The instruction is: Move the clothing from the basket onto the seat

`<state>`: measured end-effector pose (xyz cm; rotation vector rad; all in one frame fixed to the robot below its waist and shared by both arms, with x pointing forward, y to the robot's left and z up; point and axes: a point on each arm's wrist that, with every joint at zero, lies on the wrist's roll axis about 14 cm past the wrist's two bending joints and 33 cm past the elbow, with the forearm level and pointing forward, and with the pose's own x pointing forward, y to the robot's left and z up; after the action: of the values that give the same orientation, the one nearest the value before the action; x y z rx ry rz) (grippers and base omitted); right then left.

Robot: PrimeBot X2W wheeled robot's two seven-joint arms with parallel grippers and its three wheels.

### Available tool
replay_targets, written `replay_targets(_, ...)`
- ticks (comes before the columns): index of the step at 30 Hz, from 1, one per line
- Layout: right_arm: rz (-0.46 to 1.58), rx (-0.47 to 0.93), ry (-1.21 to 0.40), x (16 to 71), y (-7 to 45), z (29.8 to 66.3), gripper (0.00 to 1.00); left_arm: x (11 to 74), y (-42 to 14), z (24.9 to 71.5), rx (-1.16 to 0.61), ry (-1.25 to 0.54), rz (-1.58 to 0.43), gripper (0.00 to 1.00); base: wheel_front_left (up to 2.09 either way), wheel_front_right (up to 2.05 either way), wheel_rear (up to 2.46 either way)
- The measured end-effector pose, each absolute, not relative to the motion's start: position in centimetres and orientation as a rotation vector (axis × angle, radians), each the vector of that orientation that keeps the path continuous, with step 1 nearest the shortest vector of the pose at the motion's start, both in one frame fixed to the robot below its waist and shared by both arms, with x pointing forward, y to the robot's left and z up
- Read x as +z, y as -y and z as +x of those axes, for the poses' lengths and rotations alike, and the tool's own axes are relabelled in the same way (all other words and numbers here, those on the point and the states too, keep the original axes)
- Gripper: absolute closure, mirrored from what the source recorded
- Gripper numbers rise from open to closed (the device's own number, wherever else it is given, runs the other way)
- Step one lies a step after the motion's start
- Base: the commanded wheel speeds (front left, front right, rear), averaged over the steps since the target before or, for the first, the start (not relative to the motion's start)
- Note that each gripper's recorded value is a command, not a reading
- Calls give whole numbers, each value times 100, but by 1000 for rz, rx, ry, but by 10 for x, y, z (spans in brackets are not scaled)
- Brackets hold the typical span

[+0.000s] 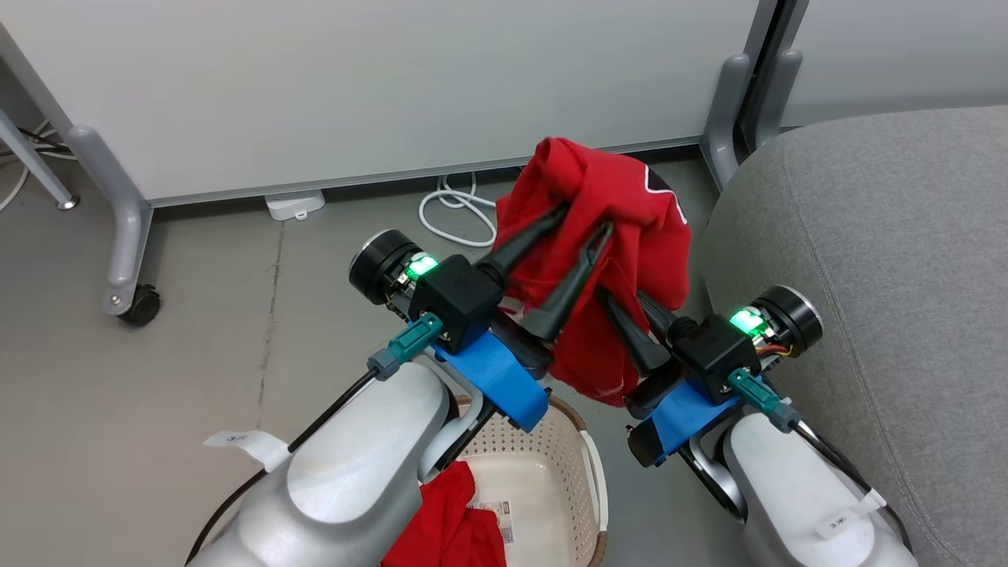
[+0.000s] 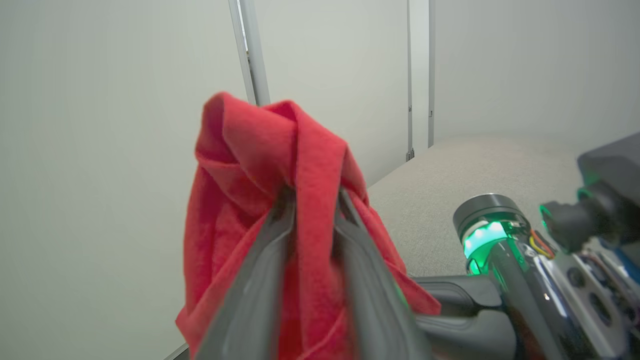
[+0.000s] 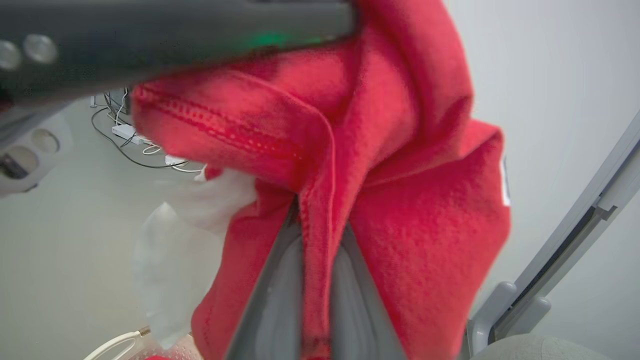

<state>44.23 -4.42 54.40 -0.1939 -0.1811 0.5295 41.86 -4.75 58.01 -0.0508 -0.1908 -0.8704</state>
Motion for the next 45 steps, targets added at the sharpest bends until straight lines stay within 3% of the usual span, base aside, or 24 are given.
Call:
replay_targets(22,-150,463,151,535,65,444,100,576,47,424,-858,193,-38,0,0,0,0)
replay_targets(45,-130,182,128,532,162,434,100,546,99,416,-1021,134,-28,0,0,0,0)
